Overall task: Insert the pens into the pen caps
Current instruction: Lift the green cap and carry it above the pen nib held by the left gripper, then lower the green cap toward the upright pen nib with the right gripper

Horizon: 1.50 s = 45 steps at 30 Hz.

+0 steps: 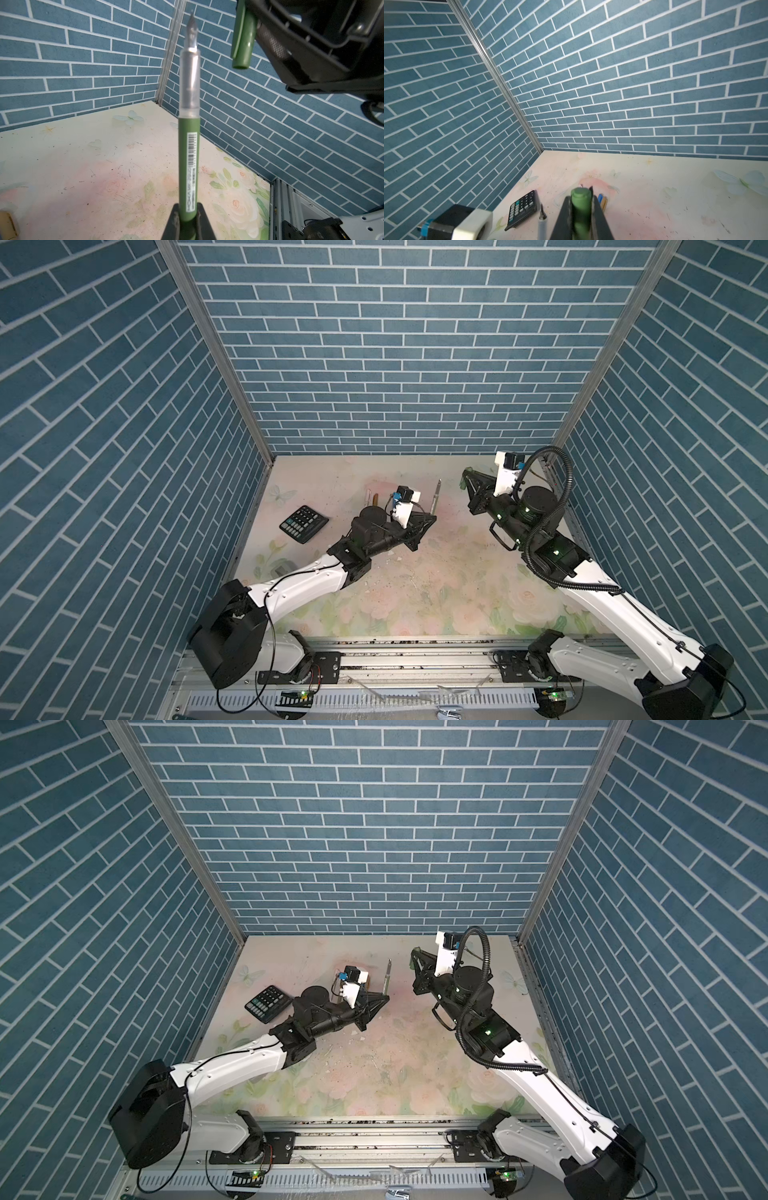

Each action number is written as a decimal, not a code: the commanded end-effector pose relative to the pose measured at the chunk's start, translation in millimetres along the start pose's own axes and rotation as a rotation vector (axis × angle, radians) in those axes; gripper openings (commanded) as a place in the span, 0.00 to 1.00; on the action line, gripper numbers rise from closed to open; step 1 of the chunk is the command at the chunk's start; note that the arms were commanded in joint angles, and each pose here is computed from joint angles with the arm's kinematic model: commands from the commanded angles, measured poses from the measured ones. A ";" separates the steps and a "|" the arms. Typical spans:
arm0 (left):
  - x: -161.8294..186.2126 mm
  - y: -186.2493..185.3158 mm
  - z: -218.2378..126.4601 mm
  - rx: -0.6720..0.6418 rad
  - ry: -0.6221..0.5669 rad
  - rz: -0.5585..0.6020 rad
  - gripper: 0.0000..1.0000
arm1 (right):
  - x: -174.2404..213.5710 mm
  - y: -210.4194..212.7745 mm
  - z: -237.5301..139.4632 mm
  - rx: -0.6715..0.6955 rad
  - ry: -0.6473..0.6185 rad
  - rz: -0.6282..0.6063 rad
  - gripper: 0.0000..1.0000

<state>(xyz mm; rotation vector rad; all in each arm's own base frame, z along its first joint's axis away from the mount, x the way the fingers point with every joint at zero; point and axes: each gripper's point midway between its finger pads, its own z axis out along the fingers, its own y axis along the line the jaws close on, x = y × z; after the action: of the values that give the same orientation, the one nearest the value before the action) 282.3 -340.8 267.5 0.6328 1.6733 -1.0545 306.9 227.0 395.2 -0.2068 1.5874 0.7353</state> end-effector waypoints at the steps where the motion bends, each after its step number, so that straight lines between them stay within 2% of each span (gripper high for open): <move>1: -12.1 -9.4 3.4 0.033 -0.022 0.010 0.00 | -23.5 17.9 6.8 -0.067 -0.066 -0.023 0.10; 13: -15.0 -13.2 1.9 0.047 -0.024 0.010 0.00 | -25.6 40.4 30.6 -0.165 -0.057 0.015 0.10; 45: -14.3 -14.4 3.2 0.054 -0.020 0.006 0.00 | -19.6 40.7 29.8 -0.167 -0.047 0.043 0.09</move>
<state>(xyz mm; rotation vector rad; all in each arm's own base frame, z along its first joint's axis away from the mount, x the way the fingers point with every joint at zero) 278.6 -344.2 273.6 0.6497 1.6603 -1.0865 323.1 271.5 406.6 -0.2783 1.5456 0.8598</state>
